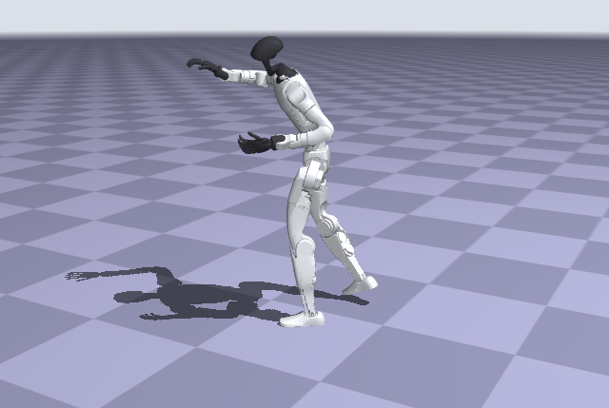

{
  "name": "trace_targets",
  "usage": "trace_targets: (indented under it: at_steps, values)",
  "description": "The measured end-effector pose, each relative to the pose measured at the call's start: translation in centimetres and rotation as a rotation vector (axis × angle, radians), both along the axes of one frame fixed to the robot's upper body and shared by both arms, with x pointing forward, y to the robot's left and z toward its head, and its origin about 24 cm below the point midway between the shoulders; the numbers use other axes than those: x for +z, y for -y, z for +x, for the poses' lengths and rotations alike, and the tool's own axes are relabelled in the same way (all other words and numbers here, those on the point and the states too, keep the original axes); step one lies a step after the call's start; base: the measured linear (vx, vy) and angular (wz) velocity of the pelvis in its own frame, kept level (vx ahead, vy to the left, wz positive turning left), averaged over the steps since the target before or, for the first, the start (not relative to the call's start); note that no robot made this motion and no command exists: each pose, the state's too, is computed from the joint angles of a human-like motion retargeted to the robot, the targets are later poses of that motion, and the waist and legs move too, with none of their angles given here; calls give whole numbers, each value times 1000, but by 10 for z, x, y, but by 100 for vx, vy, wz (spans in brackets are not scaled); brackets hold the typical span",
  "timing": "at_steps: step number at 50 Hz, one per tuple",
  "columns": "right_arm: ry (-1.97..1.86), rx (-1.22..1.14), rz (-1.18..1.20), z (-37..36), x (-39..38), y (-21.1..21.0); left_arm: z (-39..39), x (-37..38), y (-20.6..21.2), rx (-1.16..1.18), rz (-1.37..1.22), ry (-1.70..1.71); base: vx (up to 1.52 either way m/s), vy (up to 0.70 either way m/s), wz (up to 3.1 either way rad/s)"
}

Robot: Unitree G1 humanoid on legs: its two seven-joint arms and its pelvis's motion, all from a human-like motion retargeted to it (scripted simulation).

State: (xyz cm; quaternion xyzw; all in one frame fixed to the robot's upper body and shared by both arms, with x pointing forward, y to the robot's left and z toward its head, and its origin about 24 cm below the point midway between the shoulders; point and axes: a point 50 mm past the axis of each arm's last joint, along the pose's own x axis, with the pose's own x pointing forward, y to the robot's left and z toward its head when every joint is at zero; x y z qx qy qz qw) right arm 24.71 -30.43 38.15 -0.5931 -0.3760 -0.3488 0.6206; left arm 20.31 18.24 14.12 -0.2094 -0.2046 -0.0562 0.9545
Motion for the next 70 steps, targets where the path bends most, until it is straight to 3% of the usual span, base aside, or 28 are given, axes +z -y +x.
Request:
trace_targets:
  at_steps: [1, 3, 5, 8, 10, 13, 17, 21, 23, 27, 30, 37, 40, 43, 47, 48, 50, 51, 53, 56, 60, 63, 65, 70]
  values:
    - [-28, 34, 23, -7, -17, 1, -2, 7, 12, -201, -148, 60, 39, -3, 293]
    - [-86, -30, 95, -8, -32, 23, 10, 23, 27, -282, -163, 133, 33, -6, 257]
    - [-169, -238, 215, 13, -39, 73, 35, 54, 72, -616, -275, 286, 25, -11, 201]
    - [-285, -477, 538, 33, -60, 134, 89, 89, 141, -786, -223, 252, 21, -17, 126]
    - [-260, -404, 708, 34, -63, 139, 116, 94, 173, -772, -316, 64, 22, -21, 103]
    - [-42, -156, 502, 42, -28, 87, 132, 86, 180, -678, -680, -99, 26, -24, 104]
    - [86, 206, 79, 13, -24, -24, 108, 40, 124, -648, -1128, -10, 27, -30, 45]
    - [164, 477, -192, -45, -50, -102, 64, -70, 45, -205, -1237, -170, 23, -37, -18]
    - [179, 616, -218, -67, -67, -125, 27, -128, 1, 91, -1232, -307, 22, -38, -27]
    - [37, 865, -17, -78, -102, -136, -57, -187, -73, 581, -1218, -419, 25, -36, -47]
    - [-112, 933, 150, -75, -129, -134, -82, -174, -114, 691, -1166, -260, 31, -34, -99]
    - [-447, 1237, 433, -75, -170, -158, -48, -82, -208, 688, -853, 39, 40, -32, -156]
    - [-516, 1372, 496, -75, -177, -175, -30, 4, -253, 713, -543, 135, 37, -22, -217]
    - [-537, 1464, 592, -71, -181, -189, -5, 155, -267, 745, -170, 308, 33, -12, -169]
    - [-636, 1489, 518, -59, -189, -204, 20, 310, -191, 940, 805, 342, 21, -3, -128]
    - [-652, 1463, 512, -56, -193, -203, 38, 330, -154, 923, 1030, 375, 23, 3, -117]
    - [-579, 1459, 641, -50, -194, -200, 72, 371, -23, 816, 1587, 595, 26, 5, -129]
    - [-591, 1412, 605, -46, -197, -195, 75, 362, 20, 748, 1763, 735, 29, 8, -149]
    - [-602, 1262, 701, -34, -208, -181, 61, 347, 100, 785, 1997, 1125, 32, 10, -186]
    - [-580, 1325, 679, -36, -209, -191, 27, 290, 181, 336, 1921, 1520, 31, 11, -234]
    - [-496, 1286, 729, -37, -210, -185, -9, 215, 192, 120, 1813, 1940, 30, 12, -223]
    - [-429, 1263, 810, -40, -208, -170, -14, 171, 172, -144, 1795, 1843, 26, 11, -184]
    - [-410, 1202, 782, -43, -206, -157, -11, 153, 152, -202, 1713, 1702, 23, 10, -121]
    - [-379, 1135, 686, -56, -193, -140, 3, 137, 101, -50, 1345, 1279, 22, 10, -41]
